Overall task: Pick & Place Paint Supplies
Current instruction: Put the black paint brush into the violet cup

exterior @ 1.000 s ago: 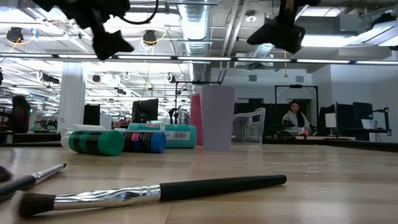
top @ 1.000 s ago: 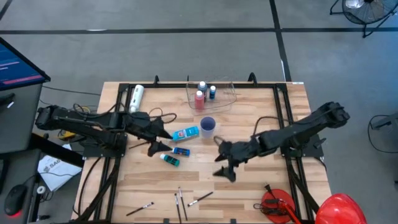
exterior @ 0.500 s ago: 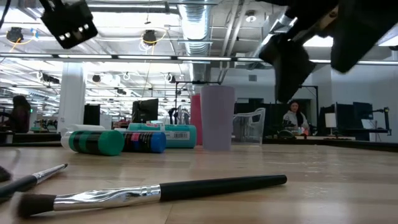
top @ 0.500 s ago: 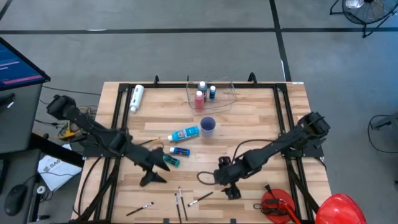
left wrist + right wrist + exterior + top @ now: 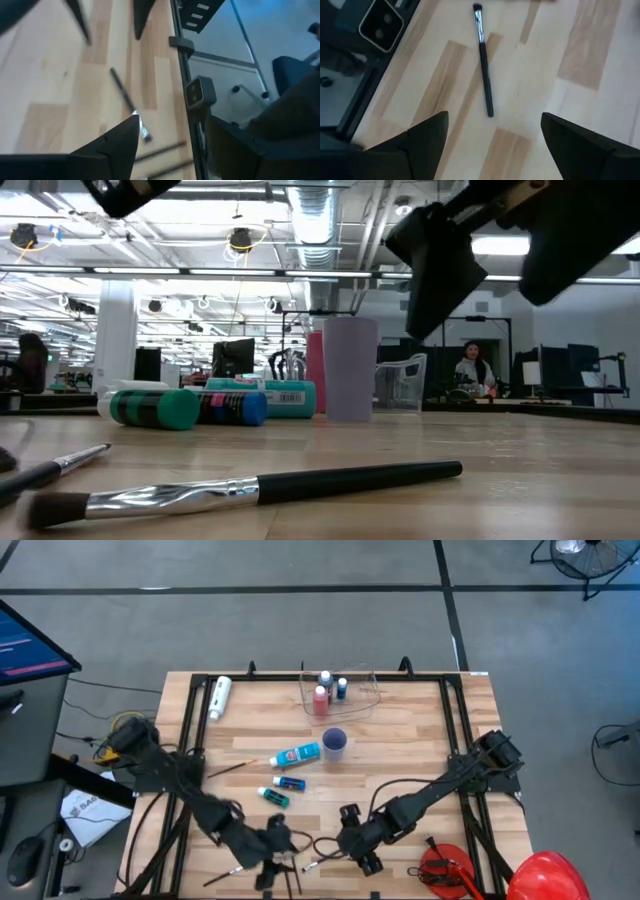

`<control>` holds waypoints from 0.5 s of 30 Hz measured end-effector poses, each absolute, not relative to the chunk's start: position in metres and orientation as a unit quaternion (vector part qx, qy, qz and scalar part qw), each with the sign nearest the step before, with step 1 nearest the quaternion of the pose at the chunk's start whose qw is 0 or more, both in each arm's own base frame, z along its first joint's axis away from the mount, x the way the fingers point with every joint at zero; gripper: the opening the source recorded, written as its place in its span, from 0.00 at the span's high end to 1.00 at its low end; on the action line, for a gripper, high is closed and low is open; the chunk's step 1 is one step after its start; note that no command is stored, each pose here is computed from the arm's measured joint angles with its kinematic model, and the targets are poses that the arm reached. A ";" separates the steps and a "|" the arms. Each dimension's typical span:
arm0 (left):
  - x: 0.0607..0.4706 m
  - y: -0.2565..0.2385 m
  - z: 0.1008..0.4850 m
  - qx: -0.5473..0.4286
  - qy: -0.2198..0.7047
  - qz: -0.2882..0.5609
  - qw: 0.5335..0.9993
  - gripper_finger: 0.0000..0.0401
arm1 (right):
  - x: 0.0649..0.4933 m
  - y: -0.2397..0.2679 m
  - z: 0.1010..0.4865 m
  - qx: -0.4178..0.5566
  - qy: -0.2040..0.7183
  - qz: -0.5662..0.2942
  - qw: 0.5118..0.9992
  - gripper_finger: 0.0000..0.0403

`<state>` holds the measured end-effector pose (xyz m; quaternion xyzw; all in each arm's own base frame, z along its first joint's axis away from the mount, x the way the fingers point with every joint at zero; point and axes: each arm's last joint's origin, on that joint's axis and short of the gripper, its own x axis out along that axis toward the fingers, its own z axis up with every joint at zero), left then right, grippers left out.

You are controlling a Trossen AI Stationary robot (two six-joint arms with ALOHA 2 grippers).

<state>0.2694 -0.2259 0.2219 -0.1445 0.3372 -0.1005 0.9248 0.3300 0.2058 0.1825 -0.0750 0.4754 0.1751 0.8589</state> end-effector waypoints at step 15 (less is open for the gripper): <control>0.294 -0.268 0.154 -0.016 0.391 -0.043 0.919 0.49 | 0.330 0.219 0.178 -0.063 0.455 0.173 0.871 0.23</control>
